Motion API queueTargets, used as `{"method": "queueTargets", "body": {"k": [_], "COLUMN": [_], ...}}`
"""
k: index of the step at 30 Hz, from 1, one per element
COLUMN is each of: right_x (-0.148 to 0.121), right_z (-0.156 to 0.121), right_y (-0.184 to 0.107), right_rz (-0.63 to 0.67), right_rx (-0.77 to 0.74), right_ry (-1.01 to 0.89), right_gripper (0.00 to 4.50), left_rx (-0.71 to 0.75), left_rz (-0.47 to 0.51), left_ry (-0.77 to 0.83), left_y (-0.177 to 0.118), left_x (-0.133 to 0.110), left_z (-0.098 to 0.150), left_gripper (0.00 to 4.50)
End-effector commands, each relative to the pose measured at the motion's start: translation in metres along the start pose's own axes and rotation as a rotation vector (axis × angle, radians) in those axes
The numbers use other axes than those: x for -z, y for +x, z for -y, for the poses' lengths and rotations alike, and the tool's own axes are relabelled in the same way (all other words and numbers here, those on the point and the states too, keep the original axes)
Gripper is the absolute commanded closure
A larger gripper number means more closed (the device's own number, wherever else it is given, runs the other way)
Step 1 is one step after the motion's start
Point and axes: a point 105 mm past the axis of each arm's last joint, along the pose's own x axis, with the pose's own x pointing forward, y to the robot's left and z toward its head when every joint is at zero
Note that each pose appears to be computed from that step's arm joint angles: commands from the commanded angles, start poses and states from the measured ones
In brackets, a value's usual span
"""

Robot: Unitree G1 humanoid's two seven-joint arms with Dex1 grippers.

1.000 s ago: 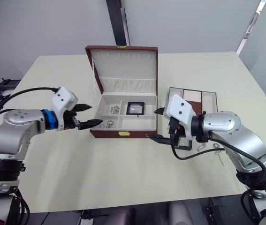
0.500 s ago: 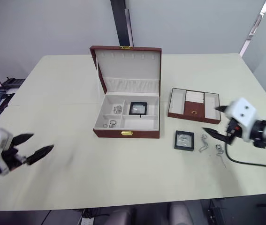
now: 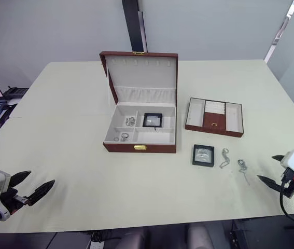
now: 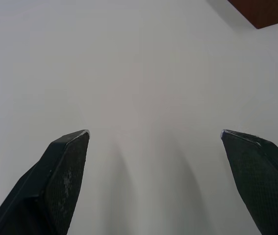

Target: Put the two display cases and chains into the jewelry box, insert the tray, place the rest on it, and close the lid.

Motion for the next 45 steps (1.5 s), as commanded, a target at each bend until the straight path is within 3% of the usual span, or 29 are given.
{"method": "queueTargets", "body": {"k": [1,8,14,21,29,33,36,39,45], "right_x": [-0.008,-0.01,-0.008,-0.021,-0.085,-0.112,-0.12,-0.119,-0.118], "right_z": [0.007,0.007,0.005,0.002,-0.022,-0.053,-0.067,-0.071,-0.077], "right_y": [-0.009,-0.007,-0.007,-0.004,0.019,0.03,0.039,0.048,0.076], "right_rz": [0.025,0.03,0.017,0.027,0.174,0.232,0.246,0.228,0.194], "right_rx": [0.013,0.002,-0.017,-0.074,-0.209,-0.363,-0.434,-0.454,-0.458], "right_ry": [0.003,-0.002,-0.023,-0.092,-0.224,-0.286,-0.305,-0.317,-0.348], "right_gripper": [0.0,0.0,0.0,0.0,0.0,0.0,0.62,1.65,1.65], "left_rx": [-0.026,-0.01,0.086,0.417,0.754,0.893,0.945,0.959,0.991], "left_rz": [0.027,0.034,0.053,0.103,0.213,0.269,0.299,0.319,0.33], "left_ry": [-0.007,0.005,0.041,0.159,0.279,0.317,0.314,0.307,0.304], "left_y": [-0.008,-0.01,-0.009,0.0,0.009,0.012,0.017,0.02,0.022], "left_x": [-0.005,-0.009,-0.021,-0.054,-0.083,-0.093,-0.099,-0.105,-0.11], "left_z": [-0.006,-0.006,0.005,0.059,0.119,0.143,0.154,0.16,0.167], "left_gripper": [0.05,0.05,0.05,0.05,0.05,0.05,0.0,0.0,0.0]}}
